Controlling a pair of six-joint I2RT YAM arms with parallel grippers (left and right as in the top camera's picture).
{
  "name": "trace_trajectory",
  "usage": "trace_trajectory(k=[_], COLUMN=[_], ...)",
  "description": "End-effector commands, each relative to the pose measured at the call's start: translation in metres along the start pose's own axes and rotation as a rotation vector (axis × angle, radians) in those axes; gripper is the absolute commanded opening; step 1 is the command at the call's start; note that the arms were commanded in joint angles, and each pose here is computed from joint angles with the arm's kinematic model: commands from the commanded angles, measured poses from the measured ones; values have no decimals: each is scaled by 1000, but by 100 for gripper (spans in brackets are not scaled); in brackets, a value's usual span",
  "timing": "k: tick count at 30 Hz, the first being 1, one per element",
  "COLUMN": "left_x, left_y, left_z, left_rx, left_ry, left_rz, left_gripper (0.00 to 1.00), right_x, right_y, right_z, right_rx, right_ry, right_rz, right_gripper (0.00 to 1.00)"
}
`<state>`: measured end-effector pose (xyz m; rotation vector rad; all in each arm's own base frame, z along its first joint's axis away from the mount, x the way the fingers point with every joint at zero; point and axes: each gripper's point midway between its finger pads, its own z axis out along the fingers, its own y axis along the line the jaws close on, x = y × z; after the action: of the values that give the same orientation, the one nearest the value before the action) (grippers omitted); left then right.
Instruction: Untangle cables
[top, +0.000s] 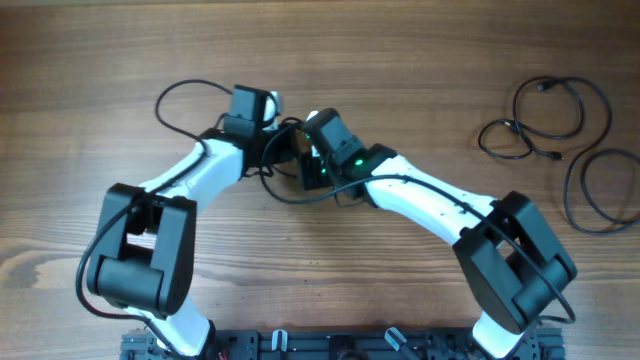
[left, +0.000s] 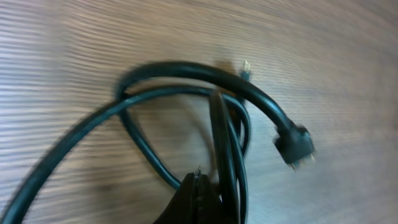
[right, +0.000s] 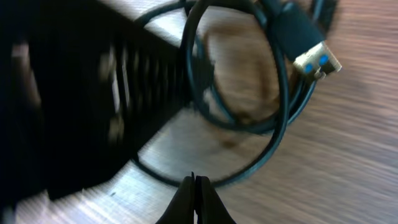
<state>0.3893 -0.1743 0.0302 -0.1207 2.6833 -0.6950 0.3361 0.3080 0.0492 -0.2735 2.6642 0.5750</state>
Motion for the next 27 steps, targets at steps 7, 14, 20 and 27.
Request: trace_trajectory(k=[7, 14, 20, 27], left_x=[4, -24, -27, -27], left_y=[-36, 1, 24, 25], left_z=[-32, -82, -74, -73], left_rx=[67, -103, -206, -207], left_ry=[7, -135, -148, -146], left_rz=[45, -3, -30, -30], left_gripper=[4, 4, 24, 28], right_x=[-10, -24, -16, 0], right_y=[-64, -37, -45, -95], right_z=[-3, -1, 31, 48], right_rx=[126, -66, -16, 195], right_ry=[13, 5, 4, 14], right_rz=[165, 171, 183, 228], right_gripper=[4, 27, 51, 4])
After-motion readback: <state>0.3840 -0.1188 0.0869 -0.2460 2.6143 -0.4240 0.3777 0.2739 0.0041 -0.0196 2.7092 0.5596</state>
